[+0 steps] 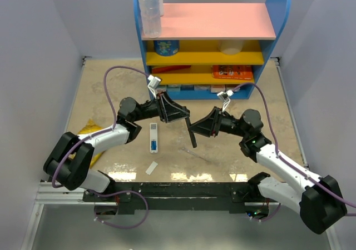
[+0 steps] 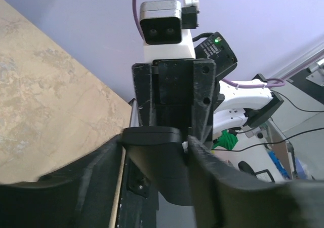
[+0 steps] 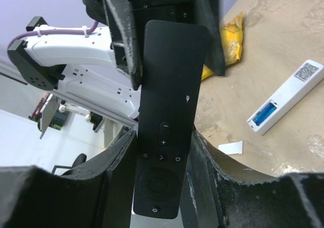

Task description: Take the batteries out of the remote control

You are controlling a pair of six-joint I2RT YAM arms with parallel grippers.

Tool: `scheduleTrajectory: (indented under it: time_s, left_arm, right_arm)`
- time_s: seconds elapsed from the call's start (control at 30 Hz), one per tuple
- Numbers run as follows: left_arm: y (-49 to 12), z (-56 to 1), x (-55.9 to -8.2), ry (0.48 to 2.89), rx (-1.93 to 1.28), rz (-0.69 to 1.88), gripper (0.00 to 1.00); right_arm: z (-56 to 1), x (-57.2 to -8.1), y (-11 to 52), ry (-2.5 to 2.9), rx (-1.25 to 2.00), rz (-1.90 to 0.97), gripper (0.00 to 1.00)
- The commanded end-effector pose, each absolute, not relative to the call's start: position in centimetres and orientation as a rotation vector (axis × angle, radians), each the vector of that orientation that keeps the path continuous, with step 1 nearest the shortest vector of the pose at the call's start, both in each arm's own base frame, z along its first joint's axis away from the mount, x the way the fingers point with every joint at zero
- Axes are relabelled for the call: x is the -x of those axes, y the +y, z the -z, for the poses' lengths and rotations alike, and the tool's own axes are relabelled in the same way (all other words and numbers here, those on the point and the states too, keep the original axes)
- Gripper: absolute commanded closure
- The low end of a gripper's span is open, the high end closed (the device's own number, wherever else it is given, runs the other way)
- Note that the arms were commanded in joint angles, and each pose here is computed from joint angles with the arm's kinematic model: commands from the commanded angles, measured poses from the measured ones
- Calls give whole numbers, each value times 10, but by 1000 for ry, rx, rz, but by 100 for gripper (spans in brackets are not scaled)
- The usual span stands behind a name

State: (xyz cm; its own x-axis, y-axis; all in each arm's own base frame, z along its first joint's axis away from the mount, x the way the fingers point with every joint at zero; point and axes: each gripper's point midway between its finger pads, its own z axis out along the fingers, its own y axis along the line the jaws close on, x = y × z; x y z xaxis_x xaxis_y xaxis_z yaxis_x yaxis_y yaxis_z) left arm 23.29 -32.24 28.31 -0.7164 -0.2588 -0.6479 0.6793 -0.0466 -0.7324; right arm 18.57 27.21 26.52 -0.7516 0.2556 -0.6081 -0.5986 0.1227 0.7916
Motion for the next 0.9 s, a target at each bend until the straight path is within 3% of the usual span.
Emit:
scheduleTrajectory:
  time_s: [0.0, 0.1, 0.2, 0.27, 0.33, 0.4, 0.53, 0.67, 0.87]
  left_arm:
    - [-323, -296, -229, 1495, -505, 1837, 53]
    - [-322, -293, -227, 1501, -487, 1862, 64]
    - [-321, -293, -226, 1502, -478, 1878, 80]
    - [-322, -292, -226, 1521, -463, 1881, 94]
    - [-323, -285, -230, 1567, -442, 1862, 100]
    - [-324, -281, -239, 1594, -423, 1804, 100]
    - [-320, -236, -267, 1901, -254, 1579, 100]
    - [-308, -217, -288, 2049, -110, 1388, 100]
    - [-297, -208, -299, 2125, 13, 1274, 100]
  right_arm:
    - [-284, -183, 275, 1689, 392, -1720, 83]
    - [-278, -185, 275, 1717, 387, -1704, 81]
    - [-272, -191, 273, 1758, 366, -1648, 72]
    - [-274, -194, 272, 1756, 363, -1615, 62]
    - [-267, -198, 270, 1810, 337, -1569, 49]
    - [-259, -208, 263, 1864, 310, -1446, 35]
    - [-248, -222, 247, 1925, 306, -1229, 24]
    - [-241, -233, 240, 1966, 328, -1097, 23]
    - [-223, -238, 255, 2023, 328, -1031, 31]
